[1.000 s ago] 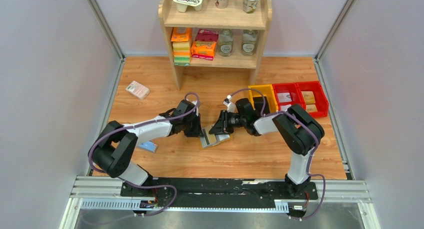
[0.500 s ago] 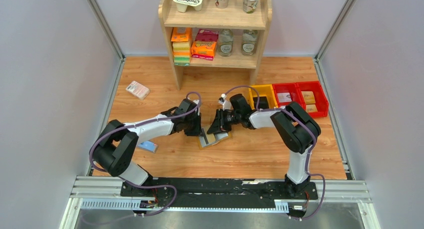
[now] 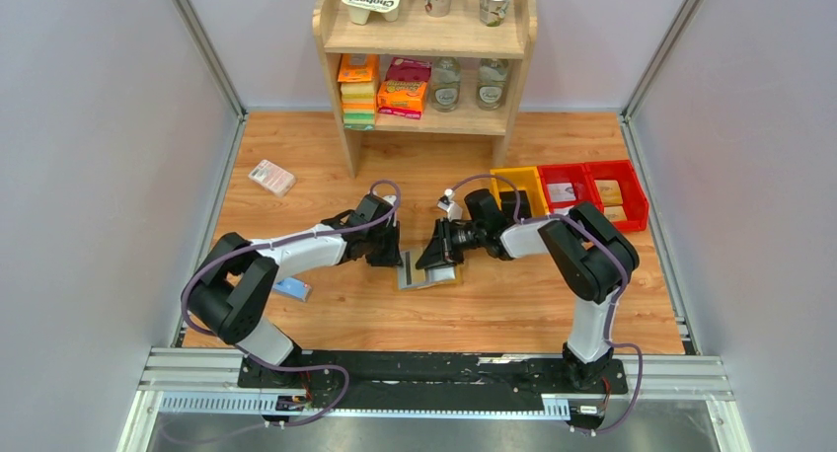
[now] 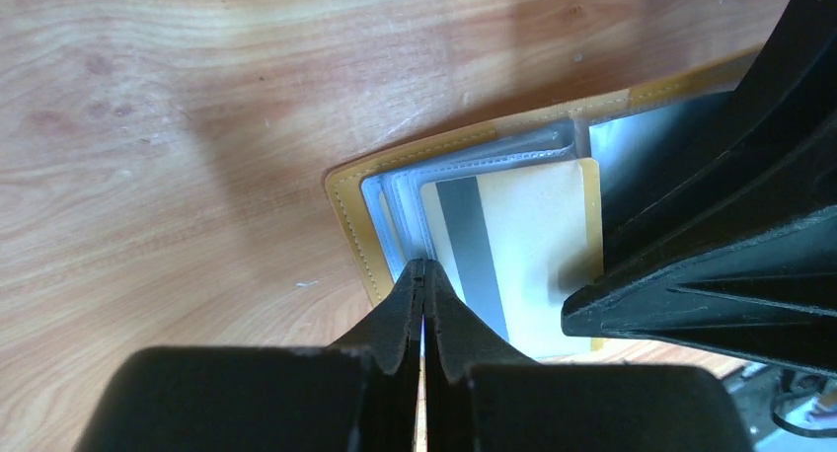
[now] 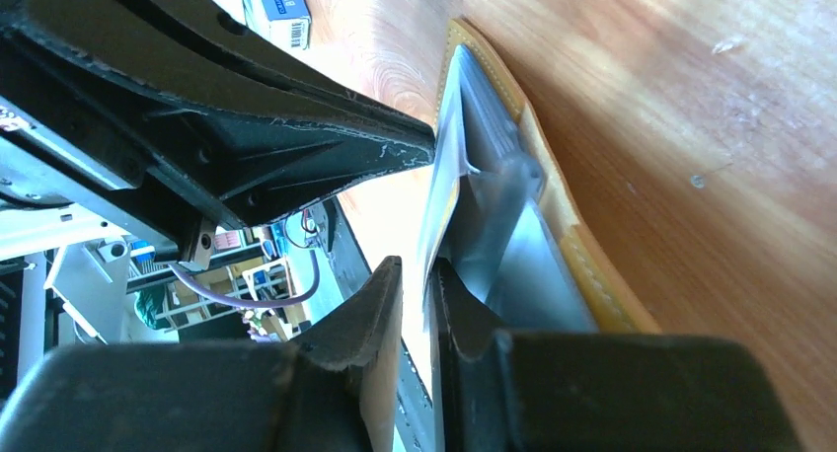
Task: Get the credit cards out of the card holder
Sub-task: Remove the credit card from the card holder.
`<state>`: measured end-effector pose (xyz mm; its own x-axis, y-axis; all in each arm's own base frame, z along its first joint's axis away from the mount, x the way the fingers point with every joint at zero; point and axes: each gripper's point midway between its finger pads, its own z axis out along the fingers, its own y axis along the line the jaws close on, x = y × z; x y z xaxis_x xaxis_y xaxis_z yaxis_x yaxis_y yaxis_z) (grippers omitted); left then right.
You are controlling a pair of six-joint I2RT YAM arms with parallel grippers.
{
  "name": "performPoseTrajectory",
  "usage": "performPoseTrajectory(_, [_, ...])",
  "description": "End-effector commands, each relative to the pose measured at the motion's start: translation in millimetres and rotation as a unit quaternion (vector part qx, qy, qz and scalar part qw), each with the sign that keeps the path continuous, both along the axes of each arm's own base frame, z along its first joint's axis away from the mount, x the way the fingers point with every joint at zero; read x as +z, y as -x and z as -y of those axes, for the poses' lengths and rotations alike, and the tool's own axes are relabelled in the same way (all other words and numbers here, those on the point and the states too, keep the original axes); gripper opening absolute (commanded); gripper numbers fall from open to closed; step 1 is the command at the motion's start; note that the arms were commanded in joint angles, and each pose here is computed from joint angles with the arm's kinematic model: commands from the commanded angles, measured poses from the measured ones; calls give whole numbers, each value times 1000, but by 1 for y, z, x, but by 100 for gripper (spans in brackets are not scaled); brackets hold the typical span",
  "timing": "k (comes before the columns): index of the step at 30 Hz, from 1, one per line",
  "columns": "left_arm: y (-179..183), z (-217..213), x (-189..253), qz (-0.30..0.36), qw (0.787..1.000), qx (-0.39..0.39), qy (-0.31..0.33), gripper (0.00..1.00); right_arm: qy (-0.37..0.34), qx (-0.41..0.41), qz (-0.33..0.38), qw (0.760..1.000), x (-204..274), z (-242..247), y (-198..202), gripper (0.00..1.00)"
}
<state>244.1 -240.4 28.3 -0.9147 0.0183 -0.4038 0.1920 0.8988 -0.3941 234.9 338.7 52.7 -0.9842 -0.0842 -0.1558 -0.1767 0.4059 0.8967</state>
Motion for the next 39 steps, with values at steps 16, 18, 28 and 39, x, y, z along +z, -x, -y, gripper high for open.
performPoseTrajectory(16, [25,-31,-45,-52,995,-6,-87,0,-58,-10,40,997,21,21,-4,10])
performPoseTrajectory(18, [26,-32,-46,-52,995,-6,-86,0,-59,-13,41,997,20,24,-4,11])
performPoseTrajectory(28, [26,-29,-44,-49,996,-9,-75,0,-75,-13,36,996,15,27,0,1])
performPoseTrajectory(39, [24,-28,-41,-37,997,-6,-68,0,-22,-50,36,998,2,49,-3,0])
